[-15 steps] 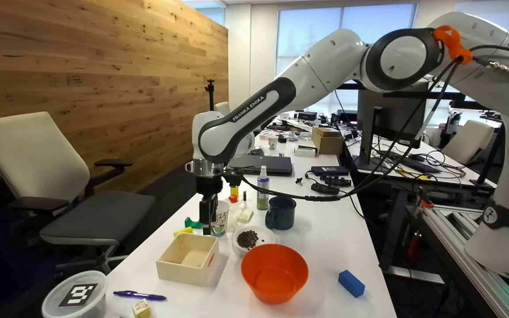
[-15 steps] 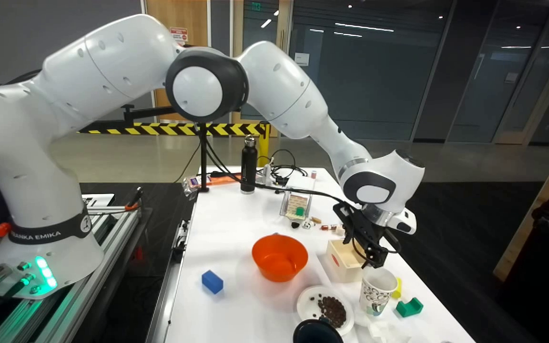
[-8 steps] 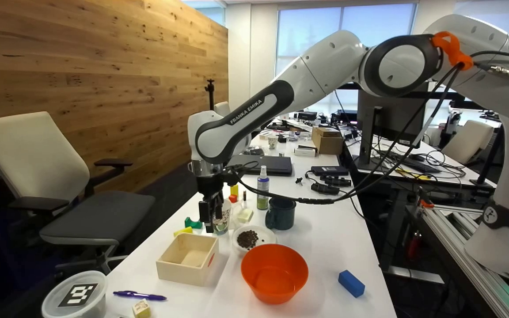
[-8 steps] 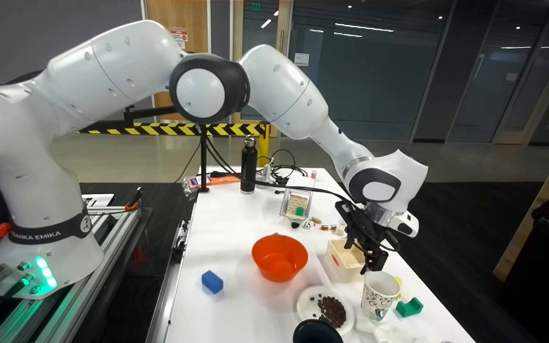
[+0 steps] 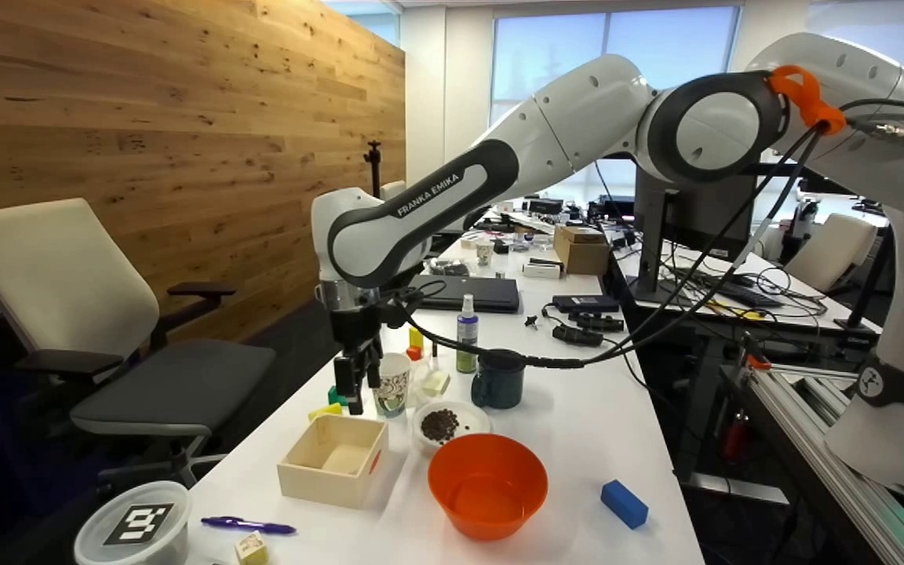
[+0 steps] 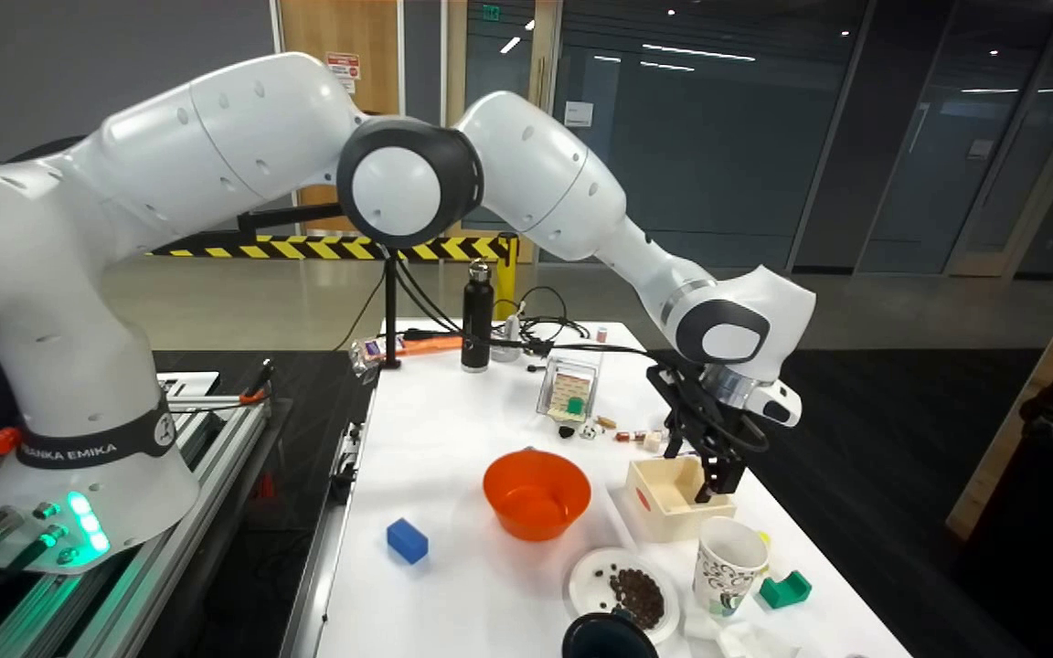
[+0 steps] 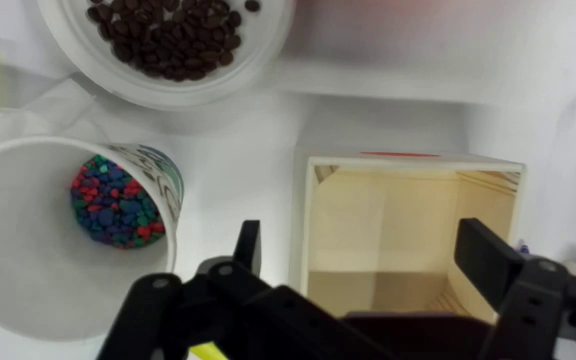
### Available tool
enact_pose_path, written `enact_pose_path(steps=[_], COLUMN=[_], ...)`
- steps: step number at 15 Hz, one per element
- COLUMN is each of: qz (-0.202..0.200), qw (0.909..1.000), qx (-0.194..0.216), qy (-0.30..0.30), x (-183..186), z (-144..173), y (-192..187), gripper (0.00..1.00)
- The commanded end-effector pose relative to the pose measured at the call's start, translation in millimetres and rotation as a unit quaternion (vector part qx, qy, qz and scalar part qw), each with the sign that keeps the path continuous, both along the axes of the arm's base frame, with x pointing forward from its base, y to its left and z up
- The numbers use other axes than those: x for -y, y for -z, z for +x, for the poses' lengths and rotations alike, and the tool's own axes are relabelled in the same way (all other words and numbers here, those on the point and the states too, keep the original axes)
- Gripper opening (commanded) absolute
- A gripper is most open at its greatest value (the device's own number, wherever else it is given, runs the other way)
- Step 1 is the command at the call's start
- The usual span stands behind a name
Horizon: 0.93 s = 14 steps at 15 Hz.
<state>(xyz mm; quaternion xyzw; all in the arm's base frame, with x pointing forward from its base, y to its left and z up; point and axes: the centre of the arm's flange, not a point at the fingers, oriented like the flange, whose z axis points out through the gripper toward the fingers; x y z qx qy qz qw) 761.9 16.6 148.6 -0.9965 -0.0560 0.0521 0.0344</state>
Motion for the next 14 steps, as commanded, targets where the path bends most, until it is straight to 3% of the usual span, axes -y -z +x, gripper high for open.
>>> enact_pose_path(steps=[1, 7, 14], qz=[-0.009, -0.019, -0.029], qw=[0.9998, 0.9996, 0.9989], qx=[0.001, -0.019, -0.035], qy=[-0.016, -0.012, 0.007], x=[-20.9, -35.3, -19.3], z=[28.4, 54.0, 64.3], y=[-10.6, 9.2, 33.8], gripper=[1.0, 1.0, 1.0])
